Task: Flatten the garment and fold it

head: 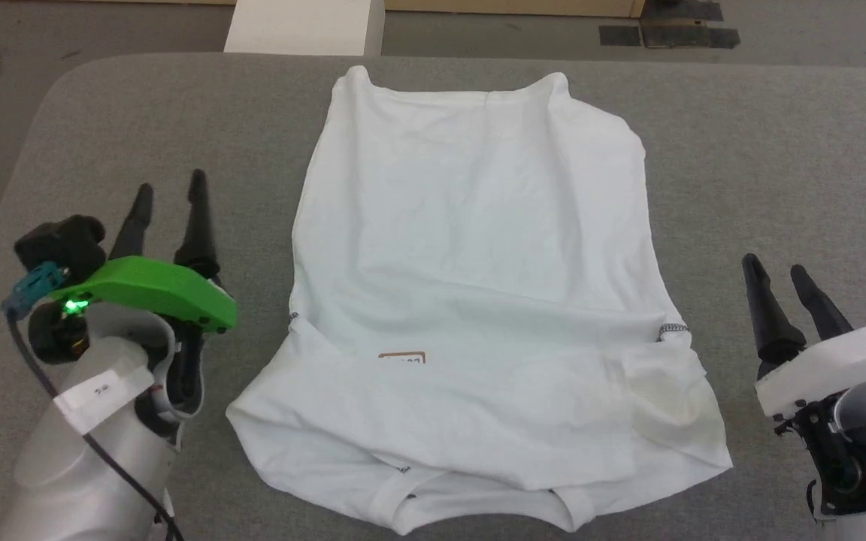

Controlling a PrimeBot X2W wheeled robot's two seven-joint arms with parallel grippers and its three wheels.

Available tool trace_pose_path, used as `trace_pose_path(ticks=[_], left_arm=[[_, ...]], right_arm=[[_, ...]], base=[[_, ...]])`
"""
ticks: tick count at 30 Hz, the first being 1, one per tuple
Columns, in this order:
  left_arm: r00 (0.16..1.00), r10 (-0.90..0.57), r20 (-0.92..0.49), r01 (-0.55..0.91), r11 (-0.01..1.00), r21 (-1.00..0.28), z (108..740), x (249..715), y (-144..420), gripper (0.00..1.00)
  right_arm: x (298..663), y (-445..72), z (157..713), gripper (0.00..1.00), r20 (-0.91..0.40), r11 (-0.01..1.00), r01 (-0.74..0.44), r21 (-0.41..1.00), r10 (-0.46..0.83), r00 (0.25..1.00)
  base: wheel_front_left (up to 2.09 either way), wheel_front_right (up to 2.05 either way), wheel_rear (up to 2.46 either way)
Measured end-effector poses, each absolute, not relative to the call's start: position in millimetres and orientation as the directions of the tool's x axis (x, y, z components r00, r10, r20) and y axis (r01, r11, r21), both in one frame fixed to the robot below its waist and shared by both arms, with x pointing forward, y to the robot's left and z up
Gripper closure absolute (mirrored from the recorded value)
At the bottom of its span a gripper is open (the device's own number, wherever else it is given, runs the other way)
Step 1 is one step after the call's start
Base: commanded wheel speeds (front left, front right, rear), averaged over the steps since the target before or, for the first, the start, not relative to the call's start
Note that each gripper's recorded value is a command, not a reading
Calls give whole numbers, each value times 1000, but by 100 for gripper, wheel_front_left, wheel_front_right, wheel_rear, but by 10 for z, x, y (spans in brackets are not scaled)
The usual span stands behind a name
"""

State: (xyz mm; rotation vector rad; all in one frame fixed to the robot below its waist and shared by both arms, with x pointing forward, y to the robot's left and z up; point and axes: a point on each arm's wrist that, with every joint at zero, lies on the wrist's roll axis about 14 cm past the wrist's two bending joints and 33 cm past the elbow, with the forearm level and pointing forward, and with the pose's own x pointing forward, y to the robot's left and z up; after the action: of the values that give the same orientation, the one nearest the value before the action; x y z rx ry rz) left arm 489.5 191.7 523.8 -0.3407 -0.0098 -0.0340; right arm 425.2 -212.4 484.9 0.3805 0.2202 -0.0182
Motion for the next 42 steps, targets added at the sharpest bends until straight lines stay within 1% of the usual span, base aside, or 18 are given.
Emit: trace_pose_path(ticks=[4,7,13,17,21,25,30,37,42], left_arm=[[994,40,101,-8,956,-293,5401,4823,2091,0],[991,73,117,-36,956,-290,5363,4737,2134,0],[986,97,133,-56,956,-287,5267,4701,2136,0],[986,95,137,-54,959,-278,5190,4750,2132,0],[989,87,119,-52,961,-271,5040,4802,2103,0],[992,78,101,-48,961,-274,4889,4882,2089,0],[994,83,65,-62,962,-266,4686,4929,2137,0],[994,111,11,-105,965,-240,4443,4895,2277,0],[991,131,-31,-134,964,-228,4290,4842,2364,0]], right_arm=[[4353,-2090,4769,0,-262,933,57,355,41,964],[4494,-2060,4750,0,-297,942,48,333,57,953],[5050,-1949,4867,0,-379,969,-8,247,105,919],[5453,-1910,4898,0,-458,987,-47,156,114,882],[5809,-1885,4828,0,-549,996,-81,35,87,831],[6074,-1827,4623,0,-633,994,-101,-38,55,773],[6272,-1691,4280,0,-710,987,-137,-80,40,703],[6365,-1475,3756,0,-797,972,-208,-111,38,603],[6424,-1392,3625,0,-829,960,-248,-126,36,558]], base=[[0,0,0],[0,0,0],[0,0,0],[0,0,0],[0,0,0],[0,0,0],[0,0,0],[0,0,0],[0,0,0]])
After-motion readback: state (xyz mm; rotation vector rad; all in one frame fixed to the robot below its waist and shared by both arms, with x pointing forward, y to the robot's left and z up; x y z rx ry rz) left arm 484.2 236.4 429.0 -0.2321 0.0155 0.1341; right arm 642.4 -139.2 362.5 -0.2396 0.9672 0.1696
